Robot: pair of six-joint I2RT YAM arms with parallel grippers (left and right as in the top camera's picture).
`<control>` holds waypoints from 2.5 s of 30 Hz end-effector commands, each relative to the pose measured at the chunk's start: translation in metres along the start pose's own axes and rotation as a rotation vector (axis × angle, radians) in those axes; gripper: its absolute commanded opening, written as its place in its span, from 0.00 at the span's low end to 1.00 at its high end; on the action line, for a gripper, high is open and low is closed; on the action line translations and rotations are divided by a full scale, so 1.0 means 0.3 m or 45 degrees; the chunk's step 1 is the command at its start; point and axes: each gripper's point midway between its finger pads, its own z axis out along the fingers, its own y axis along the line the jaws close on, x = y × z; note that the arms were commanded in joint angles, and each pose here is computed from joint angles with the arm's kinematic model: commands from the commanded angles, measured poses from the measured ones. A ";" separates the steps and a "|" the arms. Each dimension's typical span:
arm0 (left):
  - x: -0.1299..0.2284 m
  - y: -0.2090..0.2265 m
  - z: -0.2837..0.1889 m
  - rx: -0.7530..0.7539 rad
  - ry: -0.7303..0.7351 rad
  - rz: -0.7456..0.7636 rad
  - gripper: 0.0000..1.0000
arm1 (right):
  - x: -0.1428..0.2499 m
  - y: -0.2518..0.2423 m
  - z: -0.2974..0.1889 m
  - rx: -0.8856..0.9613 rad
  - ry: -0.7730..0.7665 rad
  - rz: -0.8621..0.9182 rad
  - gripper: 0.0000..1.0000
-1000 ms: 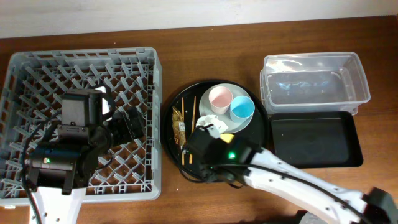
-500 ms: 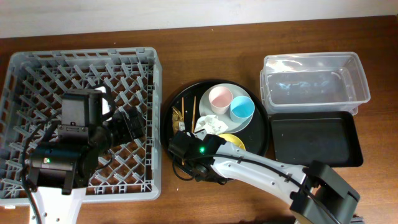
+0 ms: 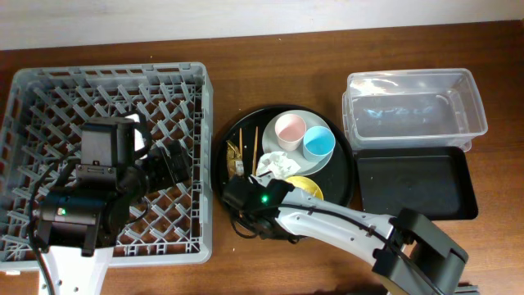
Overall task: Sort waste into correct bins and load items into the dishwasher rack
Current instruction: 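Reach the right gripper to the yellow bowl and grasp its rim, then carry the yellow bowl right and tip scraps onto the black tray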
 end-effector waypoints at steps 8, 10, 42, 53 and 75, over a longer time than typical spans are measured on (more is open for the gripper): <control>-0.010 0.010 -0.006 -0.017 -0.015 -0.012 0.99 | 0.035 -0.030 0.014 0.063 0.039 -0.025 0.11; -0.010 0.010 -0.006 -0.017 -0.015 -0.012 0.99 | 0.026 -0.032 -0.018 0.071 0.049 -0.031 0.04; -0.010 0.010 -0.006 -0.017 -0.015 -0.012 0.99 | -0.103 -0.801 -0.409 -0.857 -0.316 0.439 0.04; -0.009 0.010 -0.006 -0.017 -0.014 -0.012 0.99 | -0.021 -1.046 -0.327 -1.208 -0.885 0.874 0.04; -0.009 0.008 -0.006 -0.016 -0.014 -0.010 0.99 | 0.137 -1.153 -0.305 -1.334 -1.405 1.094 0.04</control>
